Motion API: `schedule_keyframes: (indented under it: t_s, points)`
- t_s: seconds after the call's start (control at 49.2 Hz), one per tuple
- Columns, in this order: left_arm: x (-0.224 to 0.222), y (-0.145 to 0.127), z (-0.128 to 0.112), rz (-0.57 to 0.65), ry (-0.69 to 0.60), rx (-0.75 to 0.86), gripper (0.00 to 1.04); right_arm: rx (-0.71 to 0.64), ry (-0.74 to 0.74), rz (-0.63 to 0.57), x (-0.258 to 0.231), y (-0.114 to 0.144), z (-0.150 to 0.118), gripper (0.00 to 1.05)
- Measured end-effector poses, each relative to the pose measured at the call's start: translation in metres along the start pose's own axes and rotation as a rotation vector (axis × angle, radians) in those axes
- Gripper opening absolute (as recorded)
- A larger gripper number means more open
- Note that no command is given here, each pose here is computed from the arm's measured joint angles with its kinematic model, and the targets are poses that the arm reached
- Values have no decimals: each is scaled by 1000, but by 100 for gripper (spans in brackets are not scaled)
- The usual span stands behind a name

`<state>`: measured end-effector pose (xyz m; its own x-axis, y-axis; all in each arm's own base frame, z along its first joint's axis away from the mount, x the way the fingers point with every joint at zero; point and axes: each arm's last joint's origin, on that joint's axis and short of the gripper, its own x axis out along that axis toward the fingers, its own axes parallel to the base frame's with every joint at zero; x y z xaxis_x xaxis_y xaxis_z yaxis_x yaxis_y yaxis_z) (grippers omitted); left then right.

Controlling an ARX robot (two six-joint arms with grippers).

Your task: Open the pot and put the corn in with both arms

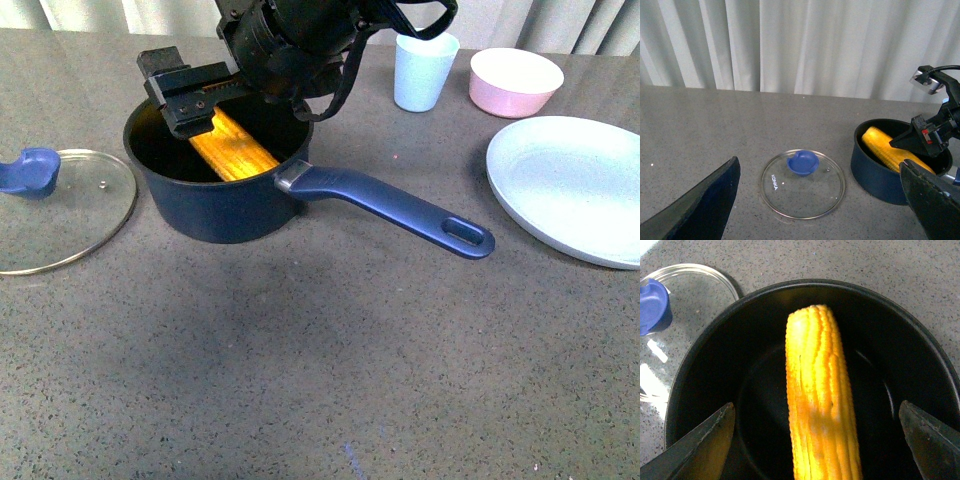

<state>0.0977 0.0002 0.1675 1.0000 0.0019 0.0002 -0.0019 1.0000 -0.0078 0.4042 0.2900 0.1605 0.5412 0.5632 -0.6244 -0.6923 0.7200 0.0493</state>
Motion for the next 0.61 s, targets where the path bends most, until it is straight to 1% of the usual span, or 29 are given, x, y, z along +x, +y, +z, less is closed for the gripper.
schedule_keyframes:
  t_s: [0.081, 0.163, 0.305, 0.366, 0.447, 0.528, 0.609]
  points:
    - [0, 0, 0, 0, 0, 0, 96, 14, -12, -13, -4, -3, -1, 95]
    - [0, 0, 0, 0, 0, 0, 96, 36, -43, -26, -12, -6, 1, 96]
    - [0, 0, 0, 0, 0, 0, 96, 85, -141, -76, -41, -16, 12, 96]
    - [0, 0, 0, 0, 0, 0, 96, 103, -191, -108, -58, -21, 16, 96]
    - [0, 0, 0, 0, 0, 0, 96, 117, -262, -184, -92, -28, 19, 96]
    - [0, 0, 0, 0, 0, 0, 96, 166, -352, -254, -138, -36, 14, 96]
    - [0, 0, 0, 0, 0, 0, 96, 195, -388, -292, -159, -37, 7, 96]
